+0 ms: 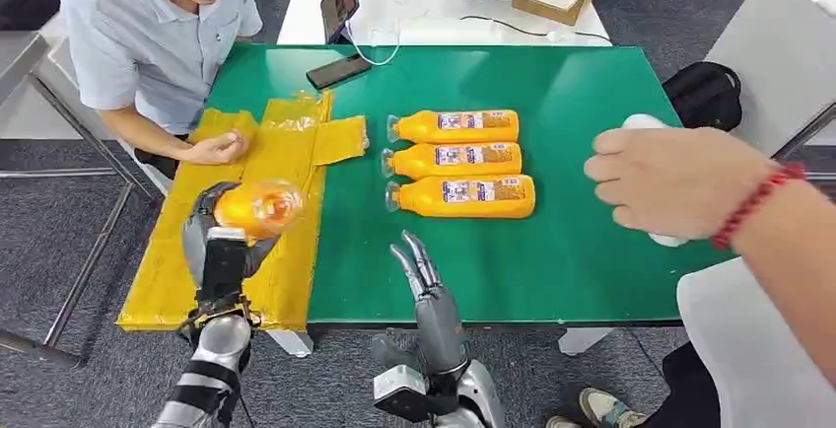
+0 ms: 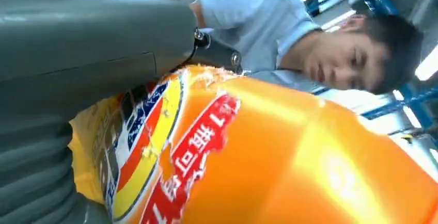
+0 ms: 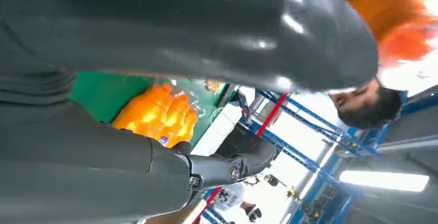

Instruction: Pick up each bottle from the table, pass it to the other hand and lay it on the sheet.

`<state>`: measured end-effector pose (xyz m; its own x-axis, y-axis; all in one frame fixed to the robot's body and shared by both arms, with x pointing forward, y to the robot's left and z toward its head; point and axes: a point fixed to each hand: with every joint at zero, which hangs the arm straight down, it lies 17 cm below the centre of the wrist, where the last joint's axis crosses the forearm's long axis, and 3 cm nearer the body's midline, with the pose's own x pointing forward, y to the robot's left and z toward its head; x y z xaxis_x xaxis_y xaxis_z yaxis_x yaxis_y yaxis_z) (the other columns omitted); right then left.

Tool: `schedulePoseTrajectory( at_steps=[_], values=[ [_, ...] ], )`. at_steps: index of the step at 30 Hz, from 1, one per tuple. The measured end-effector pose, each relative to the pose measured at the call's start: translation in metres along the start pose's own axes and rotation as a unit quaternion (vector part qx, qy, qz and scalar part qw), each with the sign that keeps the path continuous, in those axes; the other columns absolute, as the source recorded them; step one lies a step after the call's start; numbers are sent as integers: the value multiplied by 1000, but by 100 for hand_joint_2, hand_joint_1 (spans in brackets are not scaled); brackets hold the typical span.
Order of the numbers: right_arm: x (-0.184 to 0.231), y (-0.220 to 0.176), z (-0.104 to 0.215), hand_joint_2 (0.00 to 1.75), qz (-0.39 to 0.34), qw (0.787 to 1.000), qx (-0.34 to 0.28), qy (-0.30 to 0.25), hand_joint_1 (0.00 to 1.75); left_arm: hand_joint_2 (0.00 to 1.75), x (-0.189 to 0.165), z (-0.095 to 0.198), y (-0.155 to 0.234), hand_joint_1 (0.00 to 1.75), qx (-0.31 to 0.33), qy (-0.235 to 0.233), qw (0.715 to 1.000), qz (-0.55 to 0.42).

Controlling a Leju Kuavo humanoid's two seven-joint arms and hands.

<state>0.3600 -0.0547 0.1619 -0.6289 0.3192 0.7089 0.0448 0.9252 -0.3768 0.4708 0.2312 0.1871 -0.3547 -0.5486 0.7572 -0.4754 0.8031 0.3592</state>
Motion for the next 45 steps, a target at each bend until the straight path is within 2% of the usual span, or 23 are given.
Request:
schedulePoseTrajectory(
  at_steps=[2, 3, 5, 10, 16, 17, 19, 21, 25, 29, 32, 39, 42, 45],
  values=[
    [-1, -1, 0, 0, -5, 1000, -2, 3, 0, 175, -11, -1, -21, 175, -52, -8, 996, -78],
    [0, -1, 0, 0, -9, 1000, -2, 3, 0, 175, -17, 1, -36, 175, -91, -21, 988, -125],
    [2, 2, -1, 0, -18, 1000, 1, 3, 0, 175, -40, 7, -60, 175, -159, -17, 968, -193],
    [6, 11, 1, 0, -39, 999, 19, 3, 0, 175, -91, 21, -102, 175, -305, 41, 922, -233],
    [7, 14, 1, 0, -45, 999, 23, 3, 0, 175, -109, 16, -109, 175, -352, 58, 895, -269],
    [7, 14, 1, 0, -46, 999, 25, 3, 0, 175, -112, 16, -111, 166, -361, 61, 889, -275],
    [7, 16, 1, 0, -51, 998, 26, 6, 0, 175, -117, 18, -115, 3, -383, 68, 874, -291],
    [7, 19, 2, 0, -56, 998, 31, 8, 0, 175, -119, 20, -118, 3, -400, 73, 864, -297],
    [7, 24, 3, 0, -60, 997, 38, 11, 0, 175, -117, 26, -124, 0, -418, 86, 863, -270],
    [3, 25, 5, 0, -63, 997, 39, 18, 0, 175, -97, 47, -144, 0, -461, 112, 873, -113],
    [-1, 24, 7, 0, -62, 997, 35, 25, 0, 175, -70, 66, -155, 0, -470, 105, 877, 0],
    [-11, 20, 11, 0, -47, 998, 25, 37, 0, 175, -3, 86, -151, 0, -410, 139, 863, 260],
    [-15, 17, 14, 0, -33, 999, 23, 37, 0, 175, 17, 84, -140, 0, -380, 133, 858, 318],
    [-18, 16, 16, 0, -27, 999, 25, 38, 0, 175, 32, 83, -133, 0, -369, 118, 858, 337]
  ],
)
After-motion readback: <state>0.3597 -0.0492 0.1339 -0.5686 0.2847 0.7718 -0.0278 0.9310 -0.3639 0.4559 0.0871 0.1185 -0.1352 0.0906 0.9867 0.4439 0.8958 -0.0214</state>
